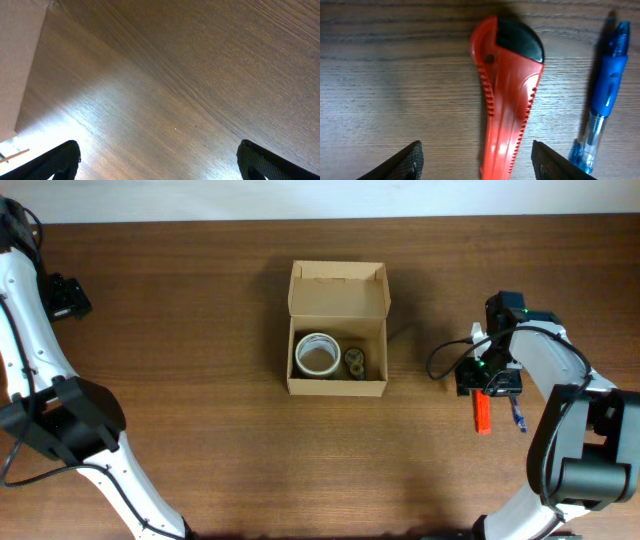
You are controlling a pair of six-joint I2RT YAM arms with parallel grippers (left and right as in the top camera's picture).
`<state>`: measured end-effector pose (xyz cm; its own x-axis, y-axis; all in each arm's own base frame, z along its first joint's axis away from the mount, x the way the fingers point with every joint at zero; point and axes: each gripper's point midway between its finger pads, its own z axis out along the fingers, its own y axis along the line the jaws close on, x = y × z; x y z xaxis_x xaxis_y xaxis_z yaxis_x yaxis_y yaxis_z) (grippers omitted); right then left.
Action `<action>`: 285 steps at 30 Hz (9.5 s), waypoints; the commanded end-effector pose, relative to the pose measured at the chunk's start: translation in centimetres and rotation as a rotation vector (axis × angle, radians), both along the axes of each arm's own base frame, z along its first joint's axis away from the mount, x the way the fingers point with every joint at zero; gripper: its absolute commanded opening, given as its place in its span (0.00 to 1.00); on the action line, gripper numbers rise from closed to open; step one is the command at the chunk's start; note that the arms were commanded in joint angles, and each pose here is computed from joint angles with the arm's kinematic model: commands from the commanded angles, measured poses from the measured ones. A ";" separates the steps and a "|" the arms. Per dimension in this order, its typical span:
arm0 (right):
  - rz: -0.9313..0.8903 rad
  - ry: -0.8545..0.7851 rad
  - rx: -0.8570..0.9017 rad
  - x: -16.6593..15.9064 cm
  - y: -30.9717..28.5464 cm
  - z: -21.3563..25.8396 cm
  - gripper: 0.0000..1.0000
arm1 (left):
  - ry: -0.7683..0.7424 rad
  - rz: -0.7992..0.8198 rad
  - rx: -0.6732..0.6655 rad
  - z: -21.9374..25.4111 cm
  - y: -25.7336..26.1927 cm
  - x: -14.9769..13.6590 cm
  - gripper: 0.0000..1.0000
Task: Pack container
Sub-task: 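Grasp the red utility cutter with the right gripper and lift, then carry the red cutter with the right gripper over the box, then lower the red cutter into the box beside the tapes and release, then move the right gripper out of the box to the blue pen, then grasp the blue pen with the right gripper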
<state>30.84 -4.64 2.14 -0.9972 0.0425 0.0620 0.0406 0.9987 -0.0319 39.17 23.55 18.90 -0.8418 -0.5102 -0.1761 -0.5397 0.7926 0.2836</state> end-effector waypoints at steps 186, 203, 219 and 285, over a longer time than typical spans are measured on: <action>1.405 -0.130 0.012 5.3 26.5 3.9 0.39 | -0.002 -0.008 0.009 0.5 0.1 -0.3 1.00; 0.677 -0.719 -0.044 12.3 22.3 20.0 0.45 | -0.002 -0.008 0.009 0.5 0.1 -0.3 1.00; 0.025 -0.396 -0.030 4.9 1.1 16.3 0.21 | -0.002 -0.008 0.009 0.5 0.1 -0.3 1.00; -0.055 -0.367 0.053 2.4 -5.7 3.9 0.04 | -0.002 -0.008 0.009 0.5 0.1 -0.3 1.00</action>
<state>30.56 -10.22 1.31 -0.9836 0.0958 -0.1528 0.0920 0.9953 0.0313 39.17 23.54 18.88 -0.8419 -0.5103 -0.1753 -0.5395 0.7928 0.2834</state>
